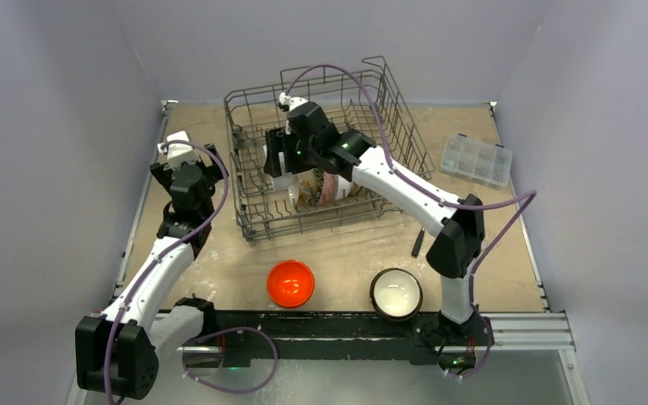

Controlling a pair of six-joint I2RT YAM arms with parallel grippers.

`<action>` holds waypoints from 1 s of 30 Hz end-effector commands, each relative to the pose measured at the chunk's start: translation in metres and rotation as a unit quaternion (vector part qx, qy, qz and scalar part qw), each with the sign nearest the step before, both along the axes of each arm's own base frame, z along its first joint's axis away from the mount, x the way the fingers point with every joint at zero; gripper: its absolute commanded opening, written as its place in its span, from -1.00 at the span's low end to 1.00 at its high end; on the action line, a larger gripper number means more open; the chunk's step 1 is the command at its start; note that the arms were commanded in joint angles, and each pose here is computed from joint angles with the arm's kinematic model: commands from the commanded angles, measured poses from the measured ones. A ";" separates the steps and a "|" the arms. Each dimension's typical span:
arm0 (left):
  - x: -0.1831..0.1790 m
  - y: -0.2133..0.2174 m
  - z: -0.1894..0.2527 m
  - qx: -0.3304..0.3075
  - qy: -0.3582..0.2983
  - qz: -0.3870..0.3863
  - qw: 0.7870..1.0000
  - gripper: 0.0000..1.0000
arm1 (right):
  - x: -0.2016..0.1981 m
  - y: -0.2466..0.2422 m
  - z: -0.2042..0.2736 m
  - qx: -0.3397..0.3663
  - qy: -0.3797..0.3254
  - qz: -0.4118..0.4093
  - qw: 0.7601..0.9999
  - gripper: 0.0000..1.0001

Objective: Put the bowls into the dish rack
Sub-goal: Place the bowl in the dish rack.

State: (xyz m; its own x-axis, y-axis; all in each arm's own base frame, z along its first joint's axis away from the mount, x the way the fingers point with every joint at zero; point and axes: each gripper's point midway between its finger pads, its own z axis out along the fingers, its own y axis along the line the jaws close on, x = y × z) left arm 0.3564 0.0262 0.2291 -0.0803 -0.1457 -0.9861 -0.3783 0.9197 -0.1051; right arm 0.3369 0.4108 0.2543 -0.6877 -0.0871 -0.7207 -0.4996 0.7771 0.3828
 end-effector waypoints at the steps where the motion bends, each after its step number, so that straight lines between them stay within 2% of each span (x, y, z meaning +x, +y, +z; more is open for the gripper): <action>1: -0.004 0.014 0.015 -0.002 -0.025 0.042 0.999 0.98 | 0.008 0.005 0.026 -0.023 -0.048 -0.028 0.998 -1.00; 6: -0.007 0.016 0.017 0.003 -0.030 0.044 0.999 0.98 | 0.009 0.016 0.018 -0.047 -0.051 -0.036 0.997 -1.00; 17: -0.006 0.014 0.017 0.005 -0.032 0.038 0.999 0.98 | 0.008 0.030 0.003 -0.052 -0.040 -0.031 0.997 -1.00; 30: -0.004 0.012 0.014 0.004 -0.028 0.030 0.999 0.98 | 0.008 0.048 -0.017 -0.031 -0.013 -0.024 0.999 -1.00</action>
